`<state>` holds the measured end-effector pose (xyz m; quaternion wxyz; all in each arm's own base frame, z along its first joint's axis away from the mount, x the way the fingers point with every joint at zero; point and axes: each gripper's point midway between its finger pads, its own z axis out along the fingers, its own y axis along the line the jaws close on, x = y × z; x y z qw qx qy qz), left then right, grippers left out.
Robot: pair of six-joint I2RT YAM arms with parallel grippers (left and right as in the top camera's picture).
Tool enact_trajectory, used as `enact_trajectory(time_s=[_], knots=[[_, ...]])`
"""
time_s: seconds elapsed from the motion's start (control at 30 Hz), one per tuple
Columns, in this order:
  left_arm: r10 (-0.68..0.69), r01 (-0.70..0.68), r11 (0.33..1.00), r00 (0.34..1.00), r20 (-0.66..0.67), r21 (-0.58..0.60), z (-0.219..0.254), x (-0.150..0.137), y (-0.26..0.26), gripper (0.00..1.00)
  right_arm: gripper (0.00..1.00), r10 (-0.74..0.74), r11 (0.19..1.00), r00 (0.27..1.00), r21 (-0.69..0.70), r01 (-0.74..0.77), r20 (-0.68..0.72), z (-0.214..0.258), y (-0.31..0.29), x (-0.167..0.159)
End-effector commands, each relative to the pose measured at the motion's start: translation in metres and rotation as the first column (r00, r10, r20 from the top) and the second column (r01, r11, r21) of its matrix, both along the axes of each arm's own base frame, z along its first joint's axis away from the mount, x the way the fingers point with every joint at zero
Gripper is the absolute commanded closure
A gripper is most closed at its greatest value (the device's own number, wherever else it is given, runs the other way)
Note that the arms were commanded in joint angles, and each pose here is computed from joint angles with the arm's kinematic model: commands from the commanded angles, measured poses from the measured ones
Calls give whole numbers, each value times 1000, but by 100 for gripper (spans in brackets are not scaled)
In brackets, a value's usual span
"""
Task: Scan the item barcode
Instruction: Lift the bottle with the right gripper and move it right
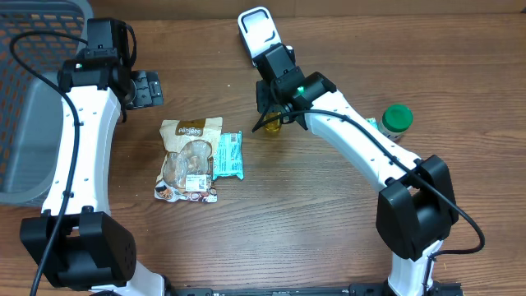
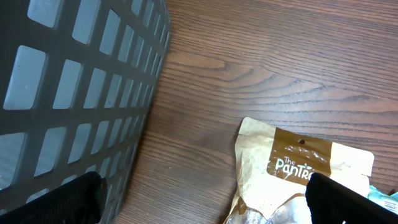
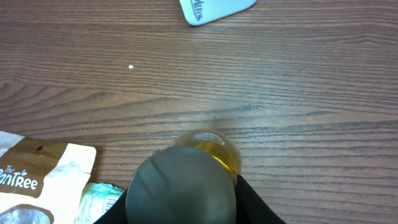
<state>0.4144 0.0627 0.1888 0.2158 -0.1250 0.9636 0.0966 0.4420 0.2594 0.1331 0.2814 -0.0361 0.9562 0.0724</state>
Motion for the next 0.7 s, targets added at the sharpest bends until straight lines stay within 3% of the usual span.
enact_trajectory(time_s=[0.0,0.23,0.5,0.67], knots=[[-4,4,1000,1000,31,7,12,3,4,0,83,1,1000,999,25,-2,42,22,1,-1],[-4,4,1000,1000,31,7,12,3,4,1,71,4,1000,1000,15,-4,22,19,-1,-6],[-4,4,1000,1000,31,7,12,3,4,1,68,6,1000,1000,12,-6,12,18,-2,-7],[-4,4,1000,1000,31,7,12,3,4,1,57,6,1000,1000,10,-6,8,17,-2,-8]])
